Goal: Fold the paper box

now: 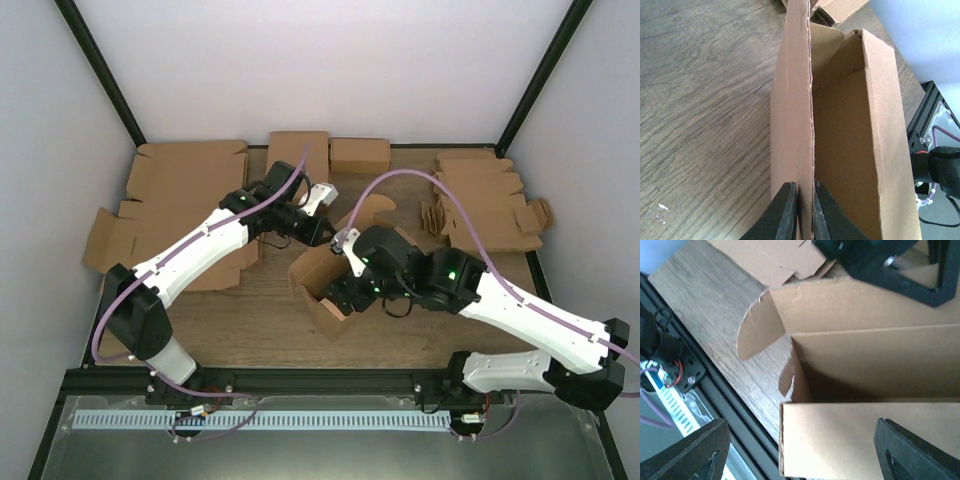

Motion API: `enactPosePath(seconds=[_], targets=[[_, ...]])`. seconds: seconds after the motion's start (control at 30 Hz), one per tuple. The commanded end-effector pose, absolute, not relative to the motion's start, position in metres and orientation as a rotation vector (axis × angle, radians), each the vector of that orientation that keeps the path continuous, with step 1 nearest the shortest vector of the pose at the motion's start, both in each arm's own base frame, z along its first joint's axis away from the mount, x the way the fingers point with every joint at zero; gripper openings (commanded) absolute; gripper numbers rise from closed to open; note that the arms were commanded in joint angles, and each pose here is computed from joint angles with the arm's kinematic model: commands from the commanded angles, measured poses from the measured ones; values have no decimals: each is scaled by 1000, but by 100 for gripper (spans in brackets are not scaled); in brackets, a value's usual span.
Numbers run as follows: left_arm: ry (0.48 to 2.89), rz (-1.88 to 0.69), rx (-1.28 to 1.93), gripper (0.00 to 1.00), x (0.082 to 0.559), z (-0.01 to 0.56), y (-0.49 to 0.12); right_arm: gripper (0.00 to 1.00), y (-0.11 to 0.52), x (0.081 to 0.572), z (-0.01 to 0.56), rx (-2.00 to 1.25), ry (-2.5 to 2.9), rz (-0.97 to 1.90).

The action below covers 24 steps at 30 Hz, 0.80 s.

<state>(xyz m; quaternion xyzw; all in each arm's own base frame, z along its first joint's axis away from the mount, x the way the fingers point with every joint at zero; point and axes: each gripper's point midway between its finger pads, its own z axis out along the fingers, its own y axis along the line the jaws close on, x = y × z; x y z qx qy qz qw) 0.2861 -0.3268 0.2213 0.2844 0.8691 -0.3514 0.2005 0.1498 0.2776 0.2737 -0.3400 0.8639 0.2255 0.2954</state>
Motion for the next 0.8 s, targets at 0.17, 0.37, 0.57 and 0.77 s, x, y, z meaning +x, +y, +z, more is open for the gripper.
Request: enactPosePath(seconds=[0.17,0.37,0.57,0.77], targets=[[2409,-1009,791,10,288,228,-332,85,274,161,224,-1033,2430,336],[2428,-992,778,10,288,221,-331,96,260,154,245,-898,2473,395],[2428,-999,780,10,290,222,-334,99,263,129,232,-898,2592,524],[2433,-990,767,10,290,224,-333,100,281,126,227,-846,2629,606]])
